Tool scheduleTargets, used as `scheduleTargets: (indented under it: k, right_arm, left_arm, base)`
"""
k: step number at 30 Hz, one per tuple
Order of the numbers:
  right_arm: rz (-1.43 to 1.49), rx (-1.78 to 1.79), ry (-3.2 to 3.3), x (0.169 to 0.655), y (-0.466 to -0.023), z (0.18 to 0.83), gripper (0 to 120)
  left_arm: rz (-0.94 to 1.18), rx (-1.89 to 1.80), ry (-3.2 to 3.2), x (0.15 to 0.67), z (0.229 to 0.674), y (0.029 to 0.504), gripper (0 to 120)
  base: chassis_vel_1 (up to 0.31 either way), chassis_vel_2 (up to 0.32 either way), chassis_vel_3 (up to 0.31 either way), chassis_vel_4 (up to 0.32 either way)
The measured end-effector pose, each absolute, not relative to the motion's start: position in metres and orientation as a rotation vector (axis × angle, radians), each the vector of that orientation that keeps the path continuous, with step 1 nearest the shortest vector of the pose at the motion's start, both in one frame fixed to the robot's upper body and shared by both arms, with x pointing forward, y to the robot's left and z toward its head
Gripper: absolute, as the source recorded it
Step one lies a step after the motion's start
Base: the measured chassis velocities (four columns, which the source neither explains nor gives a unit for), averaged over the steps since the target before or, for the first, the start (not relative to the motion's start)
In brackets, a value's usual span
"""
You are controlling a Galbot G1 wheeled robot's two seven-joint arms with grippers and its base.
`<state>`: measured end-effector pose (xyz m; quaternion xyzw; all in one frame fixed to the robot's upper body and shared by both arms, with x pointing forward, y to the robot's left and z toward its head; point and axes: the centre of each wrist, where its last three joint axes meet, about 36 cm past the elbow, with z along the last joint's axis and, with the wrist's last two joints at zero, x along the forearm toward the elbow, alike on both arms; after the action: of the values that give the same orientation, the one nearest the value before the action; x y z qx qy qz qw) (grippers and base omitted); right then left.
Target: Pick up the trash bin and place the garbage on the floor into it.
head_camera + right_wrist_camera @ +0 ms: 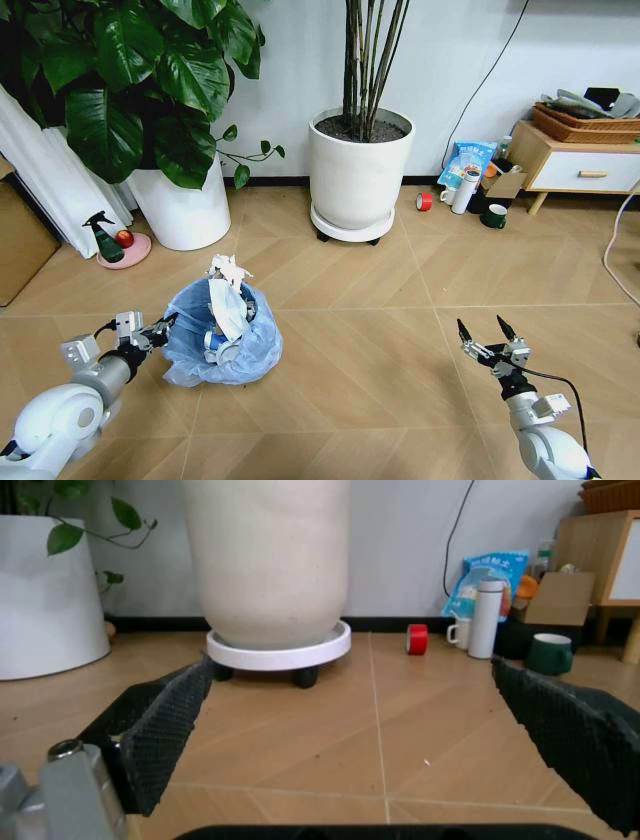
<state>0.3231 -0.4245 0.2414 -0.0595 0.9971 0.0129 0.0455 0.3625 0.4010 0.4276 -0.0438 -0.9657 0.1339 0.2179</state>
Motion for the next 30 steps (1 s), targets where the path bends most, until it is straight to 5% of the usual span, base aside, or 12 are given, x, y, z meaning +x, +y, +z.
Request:
scheduleTargets:
  k: [18,30]
  right_arm:
    - [0.041,-0.190,3.046,0.3249,-0.4252,0.2404,100]
    - [0.049,-0.195,3.039,0.3246,-0.4251,0.2412,100]
  left_arm:
    - [0.380,-0.115,-2.677,0.3665,0.4310,0.4062,0]
    - [0.379,-0.107,-2.682,0.3657,0.4331,0.4083,0]
  base:
    - [0.146,-0.025,-0.142,0.016]
    - [0.275,0.026,-0.268,-0.013]
